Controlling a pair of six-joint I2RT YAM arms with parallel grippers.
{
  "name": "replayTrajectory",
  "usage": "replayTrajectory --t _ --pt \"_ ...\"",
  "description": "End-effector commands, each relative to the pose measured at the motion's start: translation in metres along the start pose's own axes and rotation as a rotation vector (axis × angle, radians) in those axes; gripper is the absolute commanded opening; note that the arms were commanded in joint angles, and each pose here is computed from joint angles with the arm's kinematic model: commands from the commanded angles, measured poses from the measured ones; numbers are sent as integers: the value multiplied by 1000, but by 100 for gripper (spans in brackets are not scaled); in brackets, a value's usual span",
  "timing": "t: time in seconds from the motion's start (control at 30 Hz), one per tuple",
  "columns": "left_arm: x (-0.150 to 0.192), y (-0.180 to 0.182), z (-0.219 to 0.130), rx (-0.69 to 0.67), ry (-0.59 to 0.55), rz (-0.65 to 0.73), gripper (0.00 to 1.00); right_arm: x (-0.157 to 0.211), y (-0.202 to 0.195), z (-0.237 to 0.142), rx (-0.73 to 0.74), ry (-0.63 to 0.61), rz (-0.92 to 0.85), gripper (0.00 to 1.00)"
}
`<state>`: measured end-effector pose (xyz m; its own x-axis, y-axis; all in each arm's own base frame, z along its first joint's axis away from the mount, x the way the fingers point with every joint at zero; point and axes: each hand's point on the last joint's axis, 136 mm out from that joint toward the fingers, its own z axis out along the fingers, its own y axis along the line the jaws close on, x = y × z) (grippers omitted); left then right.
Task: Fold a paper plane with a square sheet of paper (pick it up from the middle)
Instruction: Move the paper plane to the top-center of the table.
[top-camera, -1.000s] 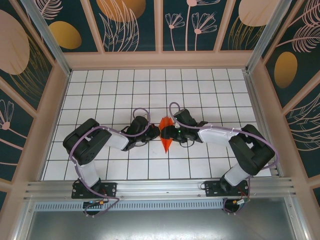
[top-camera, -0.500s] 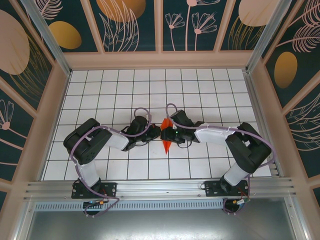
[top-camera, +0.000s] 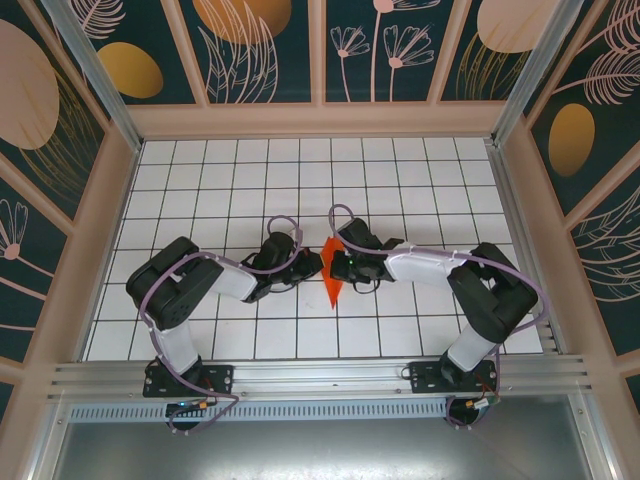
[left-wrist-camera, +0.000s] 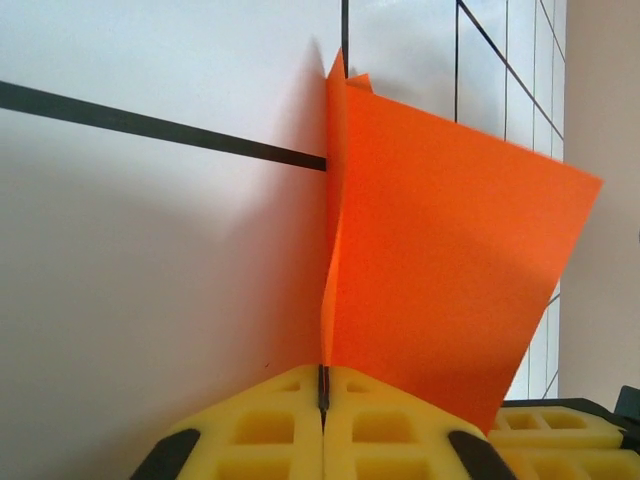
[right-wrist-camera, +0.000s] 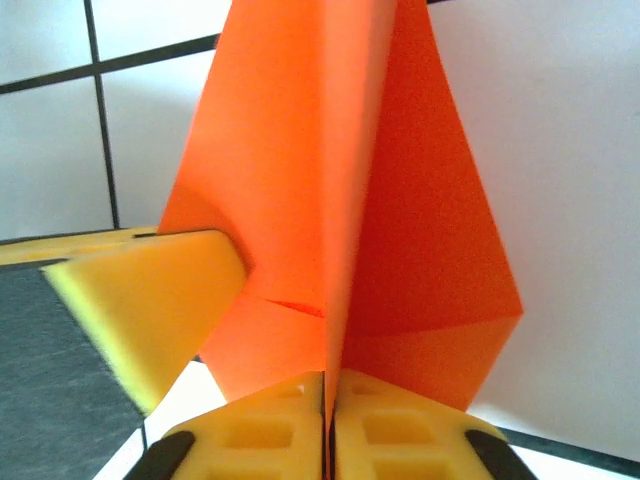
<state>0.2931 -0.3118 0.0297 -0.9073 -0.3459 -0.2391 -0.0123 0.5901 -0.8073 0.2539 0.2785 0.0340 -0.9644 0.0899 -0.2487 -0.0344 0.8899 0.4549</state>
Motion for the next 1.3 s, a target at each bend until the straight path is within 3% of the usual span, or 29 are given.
replayTrajectory --t 0.0,0.23,0.37,0.53,0.7,1.27 --pt "-13 -11 -14 -4 -34 16 18 -9 -7 -6 85 -32 -14 6" --pt "-49 3 -52 -149 -176 19 54 -19 -15 -23 164 -53 -88 4" --pt "-61 23 -70 -291 -243 21 77 -21 -28 -17 231 -49 -98 5" --pt "-66 38 -85 -388 -293 18 97 -18 -30 -6 234 -18 -87 10" --pt "-66 45 -88 -421 -303 16 99 -17 -27 -2 215 -19 -65 16" --pt "-61 55 -84 -454 -280 11 99 -1 -31 25 270 41 -63 18"
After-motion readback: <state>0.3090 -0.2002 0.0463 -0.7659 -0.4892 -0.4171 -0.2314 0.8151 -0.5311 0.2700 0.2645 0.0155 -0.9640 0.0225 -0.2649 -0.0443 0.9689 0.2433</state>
